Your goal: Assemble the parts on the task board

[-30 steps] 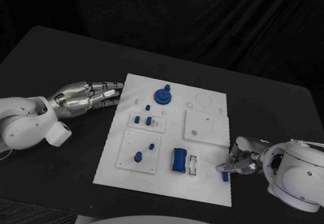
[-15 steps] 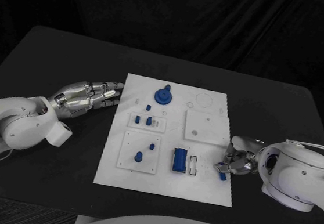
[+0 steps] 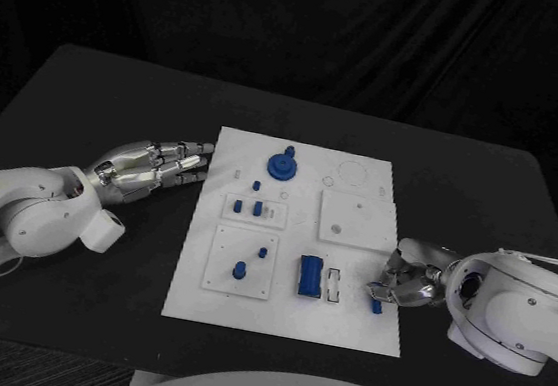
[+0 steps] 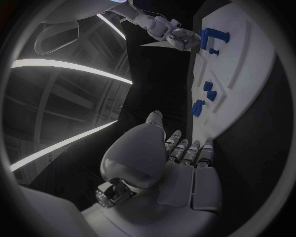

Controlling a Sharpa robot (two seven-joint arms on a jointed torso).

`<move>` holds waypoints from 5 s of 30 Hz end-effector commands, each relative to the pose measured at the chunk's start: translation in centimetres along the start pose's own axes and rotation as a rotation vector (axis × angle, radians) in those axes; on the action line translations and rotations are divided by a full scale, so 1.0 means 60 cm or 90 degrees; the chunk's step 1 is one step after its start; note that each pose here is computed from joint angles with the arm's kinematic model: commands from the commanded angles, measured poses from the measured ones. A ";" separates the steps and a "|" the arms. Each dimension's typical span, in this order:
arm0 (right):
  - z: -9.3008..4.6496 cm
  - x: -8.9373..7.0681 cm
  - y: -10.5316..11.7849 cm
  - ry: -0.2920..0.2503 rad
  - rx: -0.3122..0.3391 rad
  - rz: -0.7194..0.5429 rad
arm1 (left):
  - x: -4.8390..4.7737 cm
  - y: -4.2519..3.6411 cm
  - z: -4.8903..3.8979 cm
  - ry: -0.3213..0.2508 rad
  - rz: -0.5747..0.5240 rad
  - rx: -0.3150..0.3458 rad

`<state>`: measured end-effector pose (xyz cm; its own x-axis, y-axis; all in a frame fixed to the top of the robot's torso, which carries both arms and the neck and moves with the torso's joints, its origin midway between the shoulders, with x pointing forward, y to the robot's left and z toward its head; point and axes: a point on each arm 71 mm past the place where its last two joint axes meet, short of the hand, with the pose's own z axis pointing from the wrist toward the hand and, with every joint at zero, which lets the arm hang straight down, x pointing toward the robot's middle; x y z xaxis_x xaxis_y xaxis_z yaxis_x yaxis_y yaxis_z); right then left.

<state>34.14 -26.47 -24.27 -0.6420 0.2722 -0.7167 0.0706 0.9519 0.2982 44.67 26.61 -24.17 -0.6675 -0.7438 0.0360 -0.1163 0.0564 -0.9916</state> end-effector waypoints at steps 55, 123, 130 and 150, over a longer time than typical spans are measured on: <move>0.041 0.004 0.071 0.088 -0.023 0.134 | 0.009 0.005 0.006 0.018 -0.011 -0.004; 0.039 -0.003 0.080 0.041 -0.063 0.147 | 0.009 0.009 0.006 0.023 -0.014 -0.014; 0.040 -0.002 0.076 0.047 -0.045 0.125 | 0.009 0.010 0.007 0.024 -0.015 -0.014; 0.039 0.003 0.066 0.055 -0.017 0.101 | 0.009 0.010 0.006 0.024 -0.015 -0.017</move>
<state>36.29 -22.18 -24.52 -0.6799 0.4234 -0.5987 0.1535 0.8805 0.4485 44.86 26.52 -24.38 -0.6710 -0.7401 0.0453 -0.1259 0.0536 -0.9906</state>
